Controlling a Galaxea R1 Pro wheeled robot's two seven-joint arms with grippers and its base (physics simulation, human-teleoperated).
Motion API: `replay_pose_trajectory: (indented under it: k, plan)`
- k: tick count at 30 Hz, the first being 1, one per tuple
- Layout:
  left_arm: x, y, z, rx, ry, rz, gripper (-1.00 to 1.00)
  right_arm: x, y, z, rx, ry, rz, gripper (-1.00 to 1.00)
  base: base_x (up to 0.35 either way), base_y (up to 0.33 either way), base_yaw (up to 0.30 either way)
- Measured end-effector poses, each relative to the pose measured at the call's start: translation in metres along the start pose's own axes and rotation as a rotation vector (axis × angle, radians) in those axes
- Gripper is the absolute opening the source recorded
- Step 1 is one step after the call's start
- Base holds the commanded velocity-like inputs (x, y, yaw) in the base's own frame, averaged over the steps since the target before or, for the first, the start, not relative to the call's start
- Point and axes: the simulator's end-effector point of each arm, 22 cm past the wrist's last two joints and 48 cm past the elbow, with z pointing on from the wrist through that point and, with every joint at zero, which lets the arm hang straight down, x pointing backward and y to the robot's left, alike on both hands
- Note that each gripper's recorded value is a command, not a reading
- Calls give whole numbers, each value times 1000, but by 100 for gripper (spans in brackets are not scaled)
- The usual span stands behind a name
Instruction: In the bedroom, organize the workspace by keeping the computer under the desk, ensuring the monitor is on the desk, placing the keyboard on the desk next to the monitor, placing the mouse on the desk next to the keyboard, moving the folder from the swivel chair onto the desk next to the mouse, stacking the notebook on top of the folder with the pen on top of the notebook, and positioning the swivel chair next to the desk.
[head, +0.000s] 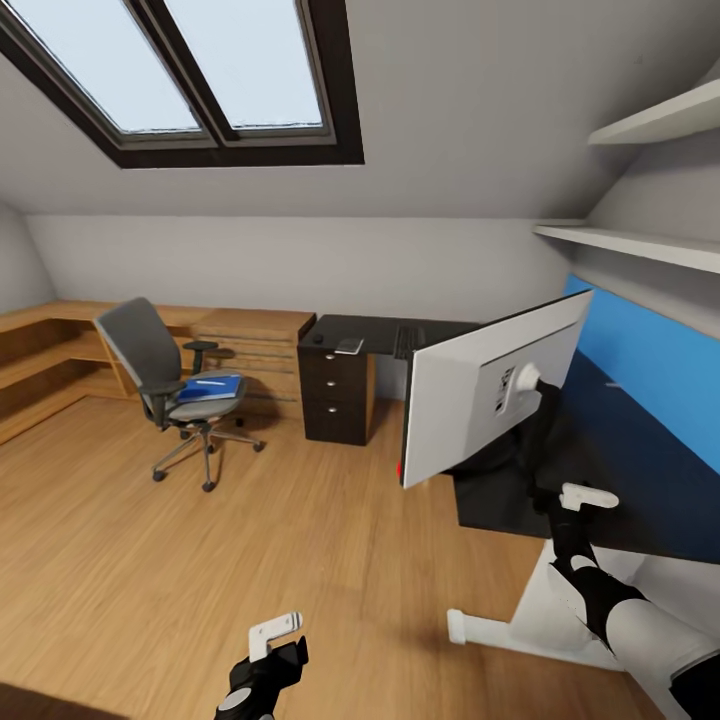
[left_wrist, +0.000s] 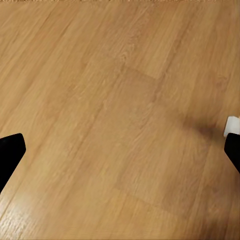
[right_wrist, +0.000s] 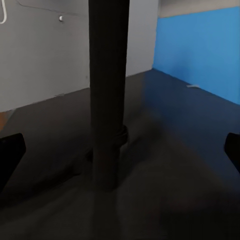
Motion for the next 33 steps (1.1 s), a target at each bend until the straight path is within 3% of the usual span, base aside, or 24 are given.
replay_pose_trajectory:
  k: [33]
  plan:
    - [4,-1,0,3,6,11,100,-1,-2,1,2,-2,-2,100,112,-44,0]
